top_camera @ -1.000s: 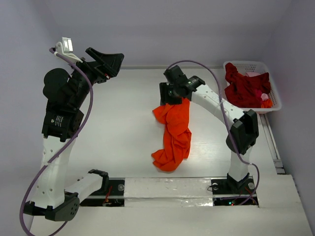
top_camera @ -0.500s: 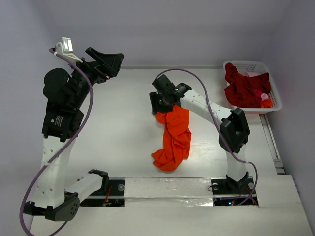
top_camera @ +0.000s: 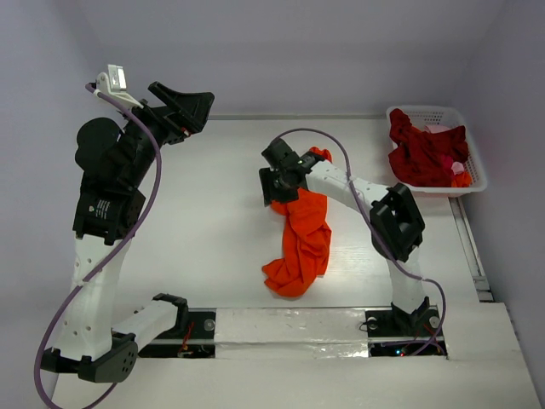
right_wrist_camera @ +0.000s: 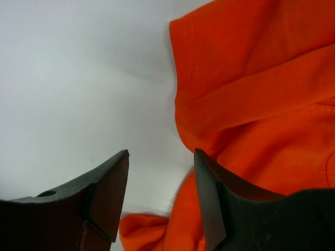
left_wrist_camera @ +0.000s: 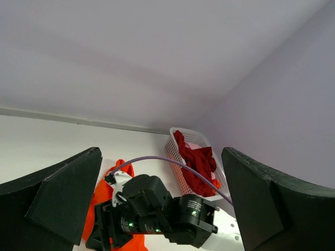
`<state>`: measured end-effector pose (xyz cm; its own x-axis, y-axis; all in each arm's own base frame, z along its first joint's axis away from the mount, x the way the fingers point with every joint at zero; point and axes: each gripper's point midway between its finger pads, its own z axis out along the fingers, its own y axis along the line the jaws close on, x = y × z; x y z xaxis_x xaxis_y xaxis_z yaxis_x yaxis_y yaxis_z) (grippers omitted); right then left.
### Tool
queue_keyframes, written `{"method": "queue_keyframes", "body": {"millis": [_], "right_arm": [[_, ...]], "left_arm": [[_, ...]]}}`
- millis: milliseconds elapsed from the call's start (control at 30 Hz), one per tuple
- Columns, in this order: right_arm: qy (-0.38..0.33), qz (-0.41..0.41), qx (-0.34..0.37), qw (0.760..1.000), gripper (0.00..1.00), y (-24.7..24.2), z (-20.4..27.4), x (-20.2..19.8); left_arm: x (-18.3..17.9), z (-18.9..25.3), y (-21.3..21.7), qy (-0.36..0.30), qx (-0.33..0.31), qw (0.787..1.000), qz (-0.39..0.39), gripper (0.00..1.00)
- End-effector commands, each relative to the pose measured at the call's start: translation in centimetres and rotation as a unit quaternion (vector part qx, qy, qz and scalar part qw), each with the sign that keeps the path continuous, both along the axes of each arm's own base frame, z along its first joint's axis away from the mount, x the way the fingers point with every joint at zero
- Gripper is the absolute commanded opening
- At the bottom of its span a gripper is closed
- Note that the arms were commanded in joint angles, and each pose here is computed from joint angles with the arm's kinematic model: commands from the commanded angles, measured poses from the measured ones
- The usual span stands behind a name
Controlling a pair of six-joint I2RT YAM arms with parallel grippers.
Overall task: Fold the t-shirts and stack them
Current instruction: Flatten out the tshirt
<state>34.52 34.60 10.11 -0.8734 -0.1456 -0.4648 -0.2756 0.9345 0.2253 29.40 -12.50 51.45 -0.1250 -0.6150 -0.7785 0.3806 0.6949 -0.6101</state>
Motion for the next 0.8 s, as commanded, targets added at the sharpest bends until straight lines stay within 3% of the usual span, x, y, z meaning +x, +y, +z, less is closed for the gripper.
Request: {"method": "queue_keyframes", "body": {"millis": [0,533,767], "right_arm": [[-0.012,-0.006,0.015,1.000,0.59,1.1,-0.6,1.2],[-0.055,-0.073,0.002,0.996,0.58,0.0,1.1,3.3],[-0.041,-0.083,-0.016,0.996,0.57,-0.6,-0.7,2.9]], "left_arm": [[-0.6,1.6,0.0,-0.029,-0.004,1.000,-0.004,0.99],[-0.9,1.3,0.1,-0.028,-0.003,1.000,-0.003,0.99],[-0.9,1.5,0.0,-0.031,-0.003,1.000,-0.004,0.99]]}}
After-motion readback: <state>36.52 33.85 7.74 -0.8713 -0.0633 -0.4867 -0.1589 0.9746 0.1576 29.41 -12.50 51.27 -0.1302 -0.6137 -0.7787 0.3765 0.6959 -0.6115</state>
